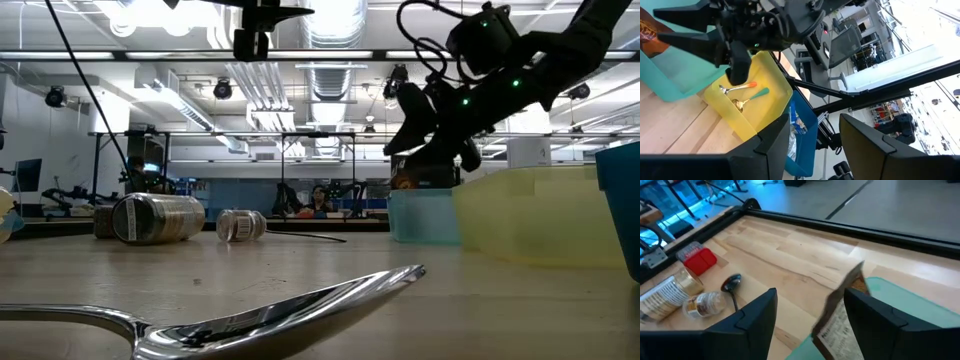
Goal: Pick & Place Food Item
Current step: Put the light blue noodle pack into the blue bin
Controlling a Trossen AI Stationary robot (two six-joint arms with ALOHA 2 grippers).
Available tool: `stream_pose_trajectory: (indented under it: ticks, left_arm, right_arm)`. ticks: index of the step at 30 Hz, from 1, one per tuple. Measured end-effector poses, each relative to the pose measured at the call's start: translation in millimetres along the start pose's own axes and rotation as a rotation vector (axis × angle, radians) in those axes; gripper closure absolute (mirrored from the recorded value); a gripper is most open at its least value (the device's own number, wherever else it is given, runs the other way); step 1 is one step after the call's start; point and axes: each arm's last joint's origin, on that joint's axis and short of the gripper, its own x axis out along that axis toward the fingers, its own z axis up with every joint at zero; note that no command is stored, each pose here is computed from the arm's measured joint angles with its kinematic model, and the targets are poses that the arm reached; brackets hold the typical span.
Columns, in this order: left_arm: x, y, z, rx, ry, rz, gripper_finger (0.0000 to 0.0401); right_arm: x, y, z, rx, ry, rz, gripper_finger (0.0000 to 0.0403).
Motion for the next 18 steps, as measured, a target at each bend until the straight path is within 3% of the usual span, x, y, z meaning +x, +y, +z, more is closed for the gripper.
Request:
stream_pose_trajectory:
  ticks: [9, 14, 18]
  left_arm:
    - [0.0, 3.9, -2.9, -0.007, 0.029, 0.038, 0.0222]
    - [-1.6, 12.1, -9.8, -0.045, 0.093, 0.123, 0.0222]
    - [-9.2, 11.8, -13.4, -0.031, 0.12, 0.155, 0.0222]
  right_arm:
    - [-27.5, -1.4, 21.4, -0.025, -0.008, 0.02, 0.0175]
    - [-44.3, 18.7, 47.7, -0.148, -0.029, 0.106, 0.0175]
    - [-52.0, 34.4, 69.8, -0.266, 0.036, 0.1, 0.0175]
